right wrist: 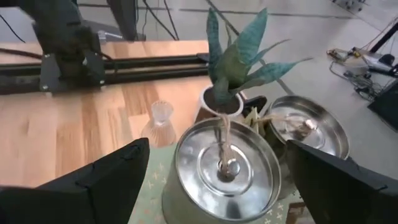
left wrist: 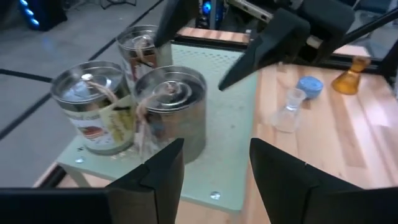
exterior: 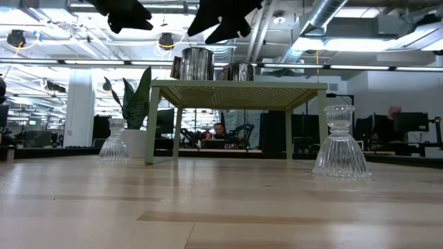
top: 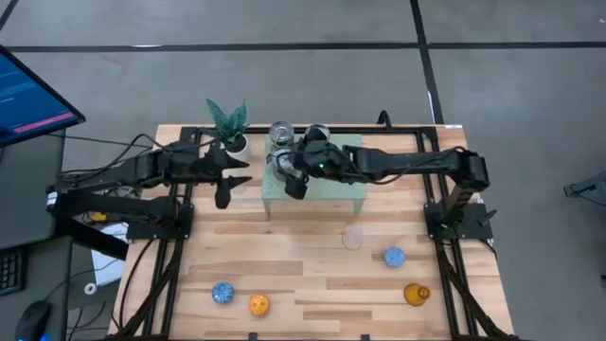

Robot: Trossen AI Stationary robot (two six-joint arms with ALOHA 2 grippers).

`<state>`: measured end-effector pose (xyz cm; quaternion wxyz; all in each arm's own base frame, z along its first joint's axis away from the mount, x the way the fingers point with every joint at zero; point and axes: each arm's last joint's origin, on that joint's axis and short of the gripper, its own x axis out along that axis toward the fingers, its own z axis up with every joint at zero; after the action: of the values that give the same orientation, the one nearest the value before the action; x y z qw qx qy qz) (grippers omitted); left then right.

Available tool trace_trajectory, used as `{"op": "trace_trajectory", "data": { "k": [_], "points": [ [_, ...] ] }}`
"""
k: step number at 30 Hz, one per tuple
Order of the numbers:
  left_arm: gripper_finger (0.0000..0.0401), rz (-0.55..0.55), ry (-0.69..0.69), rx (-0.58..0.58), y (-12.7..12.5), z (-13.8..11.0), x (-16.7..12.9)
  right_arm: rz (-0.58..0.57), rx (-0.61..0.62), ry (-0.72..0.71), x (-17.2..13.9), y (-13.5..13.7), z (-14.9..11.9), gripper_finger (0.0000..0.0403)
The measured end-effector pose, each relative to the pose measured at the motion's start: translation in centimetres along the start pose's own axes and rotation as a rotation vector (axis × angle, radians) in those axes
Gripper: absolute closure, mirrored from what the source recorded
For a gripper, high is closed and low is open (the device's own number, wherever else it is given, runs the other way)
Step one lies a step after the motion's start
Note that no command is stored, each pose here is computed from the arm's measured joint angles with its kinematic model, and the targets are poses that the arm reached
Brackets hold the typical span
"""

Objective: Pick & Place candle stick holders
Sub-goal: Put the silver scented candle can on the shelf

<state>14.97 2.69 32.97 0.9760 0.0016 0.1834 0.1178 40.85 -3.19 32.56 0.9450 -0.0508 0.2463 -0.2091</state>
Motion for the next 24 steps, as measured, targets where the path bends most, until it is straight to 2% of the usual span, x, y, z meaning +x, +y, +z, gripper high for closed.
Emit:
{"op": "trace_trajectory", "data": {
  "k": [6,15,22,24],
  "points": [
    [0.0219,0.001,-0.029,-0.007,0.9,0.3,0.2,0.078,0.091,-0.017,0.8,-0.8,0.0,0.0037],
    [0.0219,0.01,-0.025,-0.002,2.0,0.3,0.8,0.031,0.097,-0.029,1.1,-1.6,0.1,0.0037],
    [0.0219,0.019,-0.04,-0.014,2.4,-1.7,2.4,0.038,0.082,0.025,2.4,-0.7,-1.1,0.0037],
    [0.0219,0.033,-0.053,-0.019,2.6,-2.1,2.7,0.041,0.098,-0.017,2.5,-0.7,-0.6,0.0037]
  ]
}}
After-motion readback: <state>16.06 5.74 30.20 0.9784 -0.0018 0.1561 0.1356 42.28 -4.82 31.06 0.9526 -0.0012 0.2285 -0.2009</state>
